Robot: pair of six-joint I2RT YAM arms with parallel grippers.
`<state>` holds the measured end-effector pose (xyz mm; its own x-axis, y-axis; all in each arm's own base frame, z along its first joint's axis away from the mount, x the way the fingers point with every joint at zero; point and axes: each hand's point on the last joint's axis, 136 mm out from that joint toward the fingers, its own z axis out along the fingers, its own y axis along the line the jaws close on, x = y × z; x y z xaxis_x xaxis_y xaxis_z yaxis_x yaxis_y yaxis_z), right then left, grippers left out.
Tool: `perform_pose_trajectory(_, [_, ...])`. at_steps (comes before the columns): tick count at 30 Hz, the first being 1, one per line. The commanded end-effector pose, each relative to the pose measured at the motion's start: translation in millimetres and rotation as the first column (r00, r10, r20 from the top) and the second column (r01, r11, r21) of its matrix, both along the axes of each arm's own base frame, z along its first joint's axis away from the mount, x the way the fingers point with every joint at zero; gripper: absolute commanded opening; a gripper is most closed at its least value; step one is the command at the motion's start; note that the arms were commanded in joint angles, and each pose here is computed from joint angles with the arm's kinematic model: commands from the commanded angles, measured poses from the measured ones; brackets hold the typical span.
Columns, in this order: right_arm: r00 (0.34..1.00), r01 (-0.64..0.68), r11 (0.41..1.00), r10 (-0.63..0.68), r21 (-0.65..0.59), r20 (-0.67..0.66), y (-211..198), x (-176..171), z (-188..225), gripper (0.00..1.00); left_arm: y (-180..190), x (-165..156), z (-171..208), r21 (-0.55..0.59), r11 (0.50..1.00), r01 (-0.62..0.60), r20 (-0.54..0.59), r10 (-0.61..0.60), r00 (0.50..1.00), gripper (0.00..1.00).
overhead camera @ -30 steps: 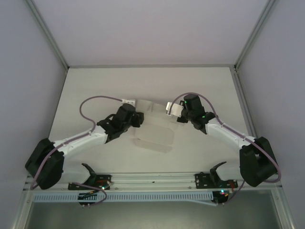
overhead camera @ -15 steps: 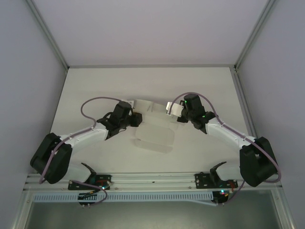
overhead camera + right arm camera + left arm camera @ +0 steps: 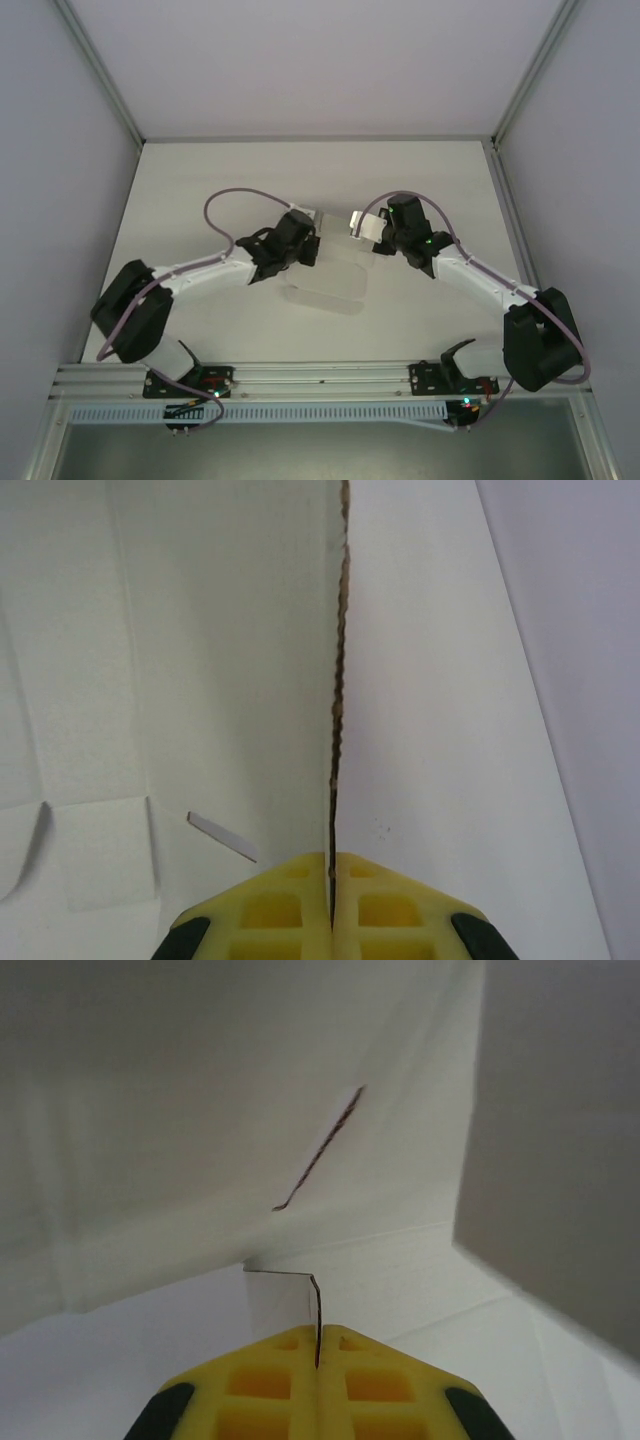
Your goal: Assemble paper box
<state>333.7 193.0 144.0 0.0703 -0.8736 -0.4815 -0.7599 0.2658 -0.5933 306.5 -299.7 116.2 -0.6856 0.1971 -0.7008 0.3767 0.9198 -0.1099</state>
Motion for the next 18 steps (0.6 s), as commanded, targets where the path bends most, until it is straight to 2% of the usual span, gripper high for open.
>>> perform_pose_trajectory(1, [0.999, -0.047, 0.998, 0.048, 0.044, -0.018, 17, -8, 10, 0.00, -16, 7, 10, 0.122, 0.992, -0.016, 0.085, 0.005, 0.996, 0.00])
perform_pose_trajectory(5, [0.999, -0.042, 0.999, 0.042, 0.022, -0.018, 16, -8, 6, 0.00, -38, 6, 11, 0.064, 0.998, 0.012, 0.085, -0.017, 0.996, 0.00])
perform_pose_trajectory(11, [0.999, -0.048, 0.998, 0.049, 0.028, -0.016, 18, -9, 5, 0.00, -48, 7, 6, -0.029, 1.000, -0.007, 0.066, 0.009, 0.998, 0.00])
perform_pose_trajectory(15, [1.000, -0.026, 1.000, 0.026, -0.004, 0.002, 13, -5, 0, 0.00, -50, 7, 1, -0.095, 0.995, -0.006, 0.022, 0.008, 1.000, 0.08])
perform_pose_trajectory(18, [0.999, 0.010, 0.999, -0.008, -0.037, 0.049, 7, 2, 1, 0.00, -36, 6, 2, -0.167, 0.986, -0.014, -0.015, 0.011, 1.000, 0.11])
